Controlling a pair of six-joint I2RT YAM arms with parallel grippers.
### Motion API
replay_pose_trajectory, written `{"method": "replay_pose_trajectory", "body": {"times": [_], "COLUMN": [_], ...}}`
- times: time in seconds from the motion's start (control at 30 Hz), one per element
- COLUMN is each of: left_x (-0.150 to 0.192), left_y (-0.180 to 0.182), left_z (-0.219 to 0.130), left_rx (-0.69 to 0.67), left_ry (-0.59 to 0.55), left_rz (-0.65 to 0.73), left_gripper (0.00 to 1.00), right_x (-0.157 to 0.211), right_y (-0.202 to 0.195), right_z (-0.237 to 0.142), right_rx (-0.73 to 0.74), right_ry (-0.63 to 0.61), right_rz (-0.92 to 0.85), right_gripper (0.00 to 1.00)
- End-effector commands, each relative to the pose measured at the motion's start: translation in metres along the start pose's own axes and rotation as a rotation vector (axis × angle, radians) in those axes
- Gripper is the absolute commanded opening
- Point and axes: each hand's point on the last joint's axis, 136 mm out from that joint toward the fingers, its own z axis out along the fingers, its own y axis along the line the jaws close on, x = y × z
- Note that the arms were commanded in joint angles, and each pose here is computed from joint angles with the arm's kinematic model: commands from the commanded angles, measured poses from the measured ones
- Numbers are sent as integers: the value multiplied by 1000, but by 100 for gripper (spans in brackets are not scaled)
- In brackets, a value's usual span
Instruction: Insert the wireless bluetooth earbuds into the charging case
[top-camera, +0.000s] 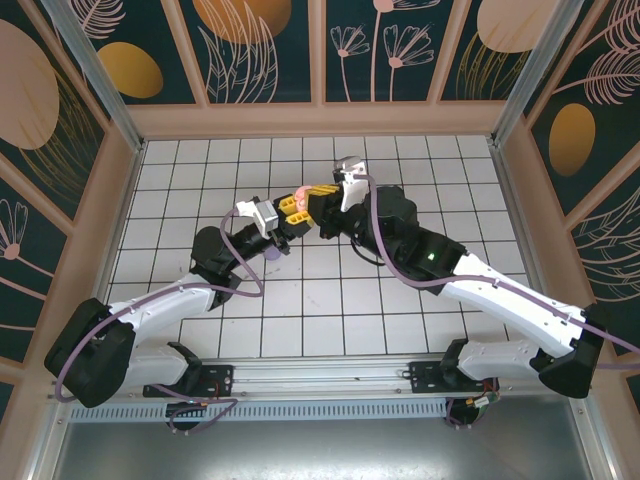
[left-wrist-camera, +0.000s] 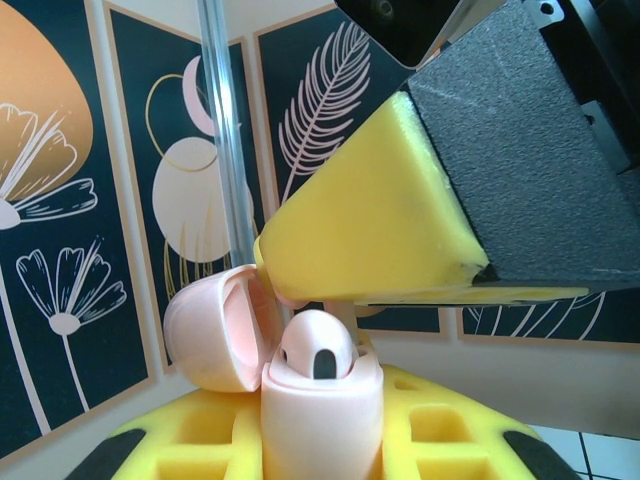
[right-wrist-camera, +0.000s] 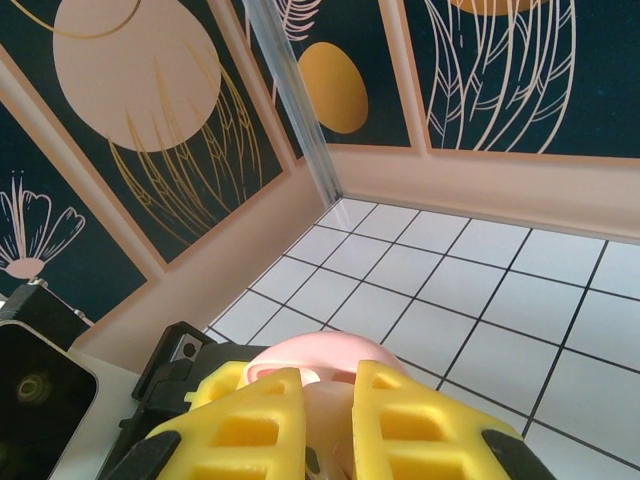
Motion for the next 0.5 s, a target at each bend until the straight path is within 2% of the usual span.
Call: {"method": "replay_pose_trajectory", "body": {"times": [0.0,0.1,0.33,0.47], "left_x": [-33,-32,-29,-28], "left_y": [-6,-5,-5,-5], "left_z": [5,5,5,4], "left_rx": [22,21,21,21], "left_ry": [-101,-99,-91,-92], "left_rz": [45,42,31,28], "left_gripper": [0,0,0,0], "right_x": [46,39,-13,-41], "right_y": [3,1,3,8], "right_z": [9,8,1,-6], "right_rx": [-5,13,62,55], "right_ry": [151,136,21,-40], "right_rz": [-49,-39,25,48], "right_gripper": [14,15,44,55]}}
